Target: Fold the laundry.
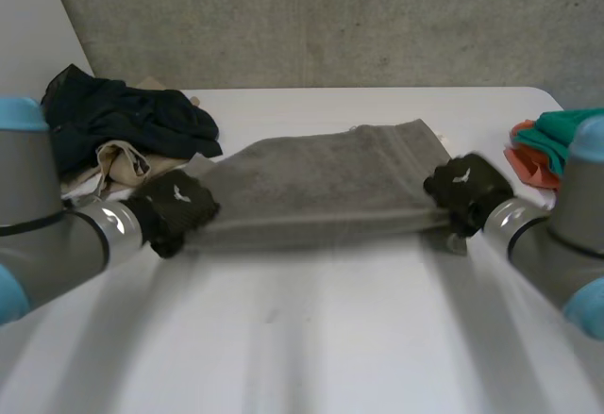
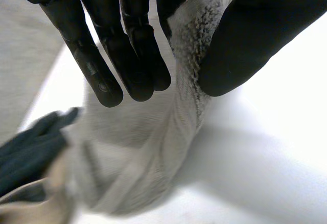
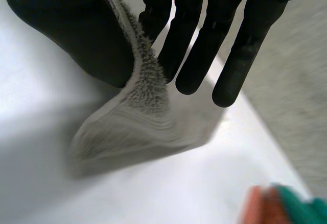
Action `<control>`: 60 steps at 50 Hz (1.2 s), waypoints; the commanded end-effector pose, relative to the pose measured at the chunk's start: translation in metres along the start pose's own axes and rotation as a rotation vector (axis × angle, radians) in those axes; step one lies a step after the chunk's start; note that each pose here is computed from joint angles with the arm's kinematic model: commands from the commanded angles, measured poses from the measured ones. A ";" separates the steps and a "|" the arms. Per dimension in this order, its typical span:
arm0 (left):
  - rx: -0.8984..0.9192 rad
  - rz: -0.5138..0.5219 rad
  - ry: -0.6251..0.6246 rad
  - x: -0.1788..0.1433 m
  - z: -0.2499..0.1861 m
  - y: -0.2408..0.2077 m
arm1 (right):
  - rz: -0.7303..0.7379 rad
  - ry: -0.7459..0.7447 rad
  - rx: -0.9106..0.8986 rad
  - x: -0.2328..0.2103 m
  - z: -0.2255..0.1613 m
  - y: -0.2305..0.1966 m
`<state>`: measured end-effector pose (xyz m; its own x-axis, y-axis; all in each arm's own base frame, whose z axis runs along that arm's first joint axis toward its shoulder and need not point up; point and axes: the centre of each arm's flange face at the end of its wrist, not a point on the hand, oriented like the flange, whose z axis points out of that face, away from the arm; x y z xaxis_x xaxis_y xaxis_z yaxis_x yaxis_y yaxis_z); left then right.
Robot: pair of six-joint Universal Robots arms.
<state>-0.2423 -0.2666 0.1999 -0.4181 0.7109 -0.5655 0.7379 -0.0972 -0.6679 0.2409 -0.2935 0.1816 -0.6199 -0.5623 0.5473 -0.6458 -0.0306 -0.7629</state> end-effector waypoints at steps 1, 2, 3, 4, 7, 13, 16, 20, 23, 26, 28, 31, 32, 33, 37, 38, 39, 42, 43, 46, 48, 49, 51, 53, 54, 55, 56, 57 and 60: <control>0.087 -0.126 -0.344 -0.039 -0.070 -0.050 | -0.096 0.157 0.085 0.060 -0.057 -0.066; 0.142 -0.165 -0.433 -0.047 -0.091 -0.064 | -0.108 0.220 0.134 0.078 -0.075 -0.086; 0.169 -0.189 -0.471 -0.050 -0.101 -0.069 | -0.112 0.248 0.161 0.086 -0.084 -0.096; 0.198 -0.204 -0.504 -0.053 -0.110 -0.075 | -0.112 0.271 0.183 0.092 -0.092 -0.104; 0.298 -0.261 -0.584 -0.058 -0.137 -0.091 | -0.106 0.314 0.245 0.107 -0.112 -0.127; 0.211 -0.318 -0.541 -0.049 -0.116 -0.074 | -0.076 0.170 0.146 0.094 -0.094 -0.116; 0.099 -0.335 -0.491 -0.042 -0.082 -0.054 | -0.075 0.071 0.041 0.078 -0.066 -0.094; -0.007 -0.347 -0.462 -0.037 -0.031 -0.027 | -0.086 0.003 -0.103 0.066 -0.026 -0.055; -0.020 -0.340 -0.480 -0.041 0.007 -0.016 | -0.094 0.000 -0.168 0.060 0.002 -0.036; 0.122 -0.322 -0.560 -0.066 0.039 -0.032 | -0.086 0.068 -0.140 0.061 0.032 -0.037; 0.228 -0.309 -0.608 -0.082 0.046 -0.047 | -0.073 0.116 -0.080 0.067 0.043 -0.046; 0.440 -0.281 -0.721 -0.114 0.045 -0.081 | -0.044 0.251 0.098 0.089 0.055 -0.077; 0.491 -0.277 -0.751 -0.122 0.043 -0.089 | -0.036 0.296 0.158 0.098 0.056 -0.088; 0.589 -0.267 -0.814 -0.135 0.036 -0.104 | -0.017 0.381 0.274 0.113 0.055 -0.107; 0.775 -0.278 -0.968 -0.161 0.013 -0.129 | 0.012 0.599 0.579 0.154 0.036 -0.152; 0.800 -0.282 -0.995 -0.166 0.008 -0.132 | 0.013 0.642 0.633 0.162 0.031 -0.158; 0.830 -0.289 -1.036 -0.171 0.001 -0.135 | -0.006 0.708 0.720 0.173 0.022 -0.168; 0.818 -0.311 -1.063 -0.173 -0.007 -0.133 | -0.032 0.762 0.785 0.181 0.012 -0.174; 0.788 -0.327 -1.061 -0.171 -0.010 -0.129 | -0.042 0.754 0.779 0.181 0.010 -0.171; 0.729 -0.353 -1.028 -0.162 -0.009 -0.119 | -0.047 0.706 0.749 0.174 0.011 -0.164; 0.670 -0.375 -0.979 -0.148 -0.007 -0.108 | -0.041 0.646 0.694 0.163 0.014 -0.153; 0.655 -0.380 -0.964 -0.143 -0.007 -0.104 | -0.037 0.627 0.674 0.159 0.015 -0.149; 0.599 -0.397 -0.910 -0.124 -0.002 -0.091 | -0.023 0.555 0.590 0.144 0.020 -0.130; 0.564 -0.400 -0.873 -0.110 0.001 -0.082 | -0.011 0.504 0.533 0.132 0.024 -0.117; 0.524 -0.406 -0.839 -0.096 0.005 -0.072 | 0.003 0.448 0.472 0.118 0.027 -0.102; 0.494 -0.409 -0.817 -0.087 0.007 -0.065 | 0.010 0.417 0.439 0.111 0.029 -0.093; 0.470 -0.412 -0.801 -0.080 0.009 -0.059 | 0.017 0.385 0.408 0.103 0.031 -0.085; 0.443 -0.415 -0.785 -0.072 0.011 -0.053 | 0.024 0.353 0.375 0.095 0.034 -0.075; 0.323 -0.421 -0.713 -0.037 0.018 -0.026 | 0.045 0.243 0.254 0.063 0.043 -0.037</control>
<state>-0.2569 -0.3308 0.2961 -0.9589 0.0669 -0.2757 0.2317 -0.3760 -0.8972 0.2453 -0.3804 0.3110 -0.8110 -0.1715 0.5593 -0.4421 -0.4464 -0.7780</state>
